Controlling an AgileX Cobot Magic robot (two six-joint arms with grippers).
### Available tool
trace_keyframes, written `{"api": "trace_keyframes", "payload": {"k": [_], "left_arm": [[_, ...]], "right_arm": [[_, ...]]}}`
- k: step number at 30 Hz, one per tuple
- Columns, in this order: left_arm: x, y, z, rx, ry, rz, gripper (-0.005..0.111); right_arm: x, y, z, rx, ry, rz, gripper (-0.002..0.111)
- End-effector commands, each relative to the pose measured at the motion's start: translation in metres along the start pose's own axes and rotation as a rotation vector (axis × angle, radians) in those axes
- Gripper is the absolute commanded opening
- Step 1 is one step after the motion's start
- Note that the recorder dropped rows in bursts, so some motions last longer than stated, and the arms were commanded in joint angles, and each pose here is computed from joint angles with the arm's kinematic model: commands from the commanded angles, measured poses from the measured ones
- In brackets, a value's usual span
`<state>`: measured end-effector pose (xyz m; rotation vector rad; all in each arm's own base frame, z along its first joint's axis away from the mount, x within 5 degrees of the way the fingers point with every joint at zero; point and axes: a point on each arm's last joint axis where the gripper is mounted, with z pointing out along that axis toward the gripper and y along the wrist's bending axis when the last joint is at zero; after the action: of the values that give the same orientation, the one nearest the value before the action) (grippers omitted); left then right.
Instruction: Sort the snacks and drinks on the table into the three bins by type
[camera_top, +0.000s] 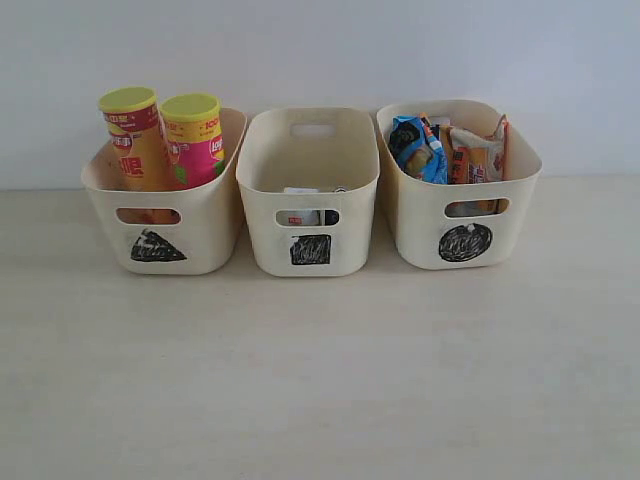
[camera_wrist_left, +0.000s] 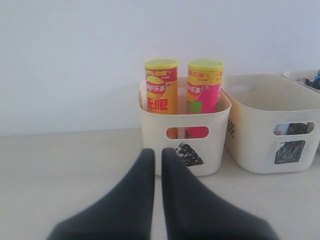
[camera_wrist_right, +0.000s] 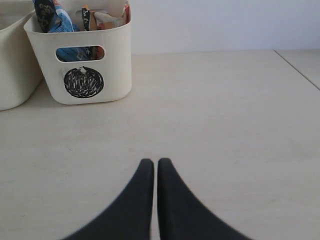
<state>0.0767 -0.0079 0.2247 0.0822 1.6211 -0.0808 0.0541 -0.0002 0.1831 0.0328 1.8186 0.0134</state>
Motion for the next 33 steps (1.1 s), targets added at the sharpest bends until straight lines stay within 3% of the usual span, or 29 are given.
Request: {"api": "trace_keyframes", "payload": {"k": [1, 10, 18, 33], "left_arm": [[0.004, 0.0, -0.001, -0.004, -0.004, 0.018, 0.004], [0.006, 0.0, -0.009, 0.001, -0.021, -0.002, 0.004], [0.023, 0.002, -0.02, -0.032, -0.026, -0.017, 0.004], [0.038, 0.006, -0.021, -0.1, 0.143, -0.045, 0.004]], "right_arm": [[-0.001, 0.0, 0.0, 0.006, -0.012, -0.008, 0.0], [0.0, 0.0, 0.0, 0.002, -0.008, 0.002, 0.0], [0.0, 0.0, 0.0, 0.002, -0.008, 0.002, 0.0], [0.0, 0.0, 0.0, 0.002, -0.008, 0.002, 0.0]]}}
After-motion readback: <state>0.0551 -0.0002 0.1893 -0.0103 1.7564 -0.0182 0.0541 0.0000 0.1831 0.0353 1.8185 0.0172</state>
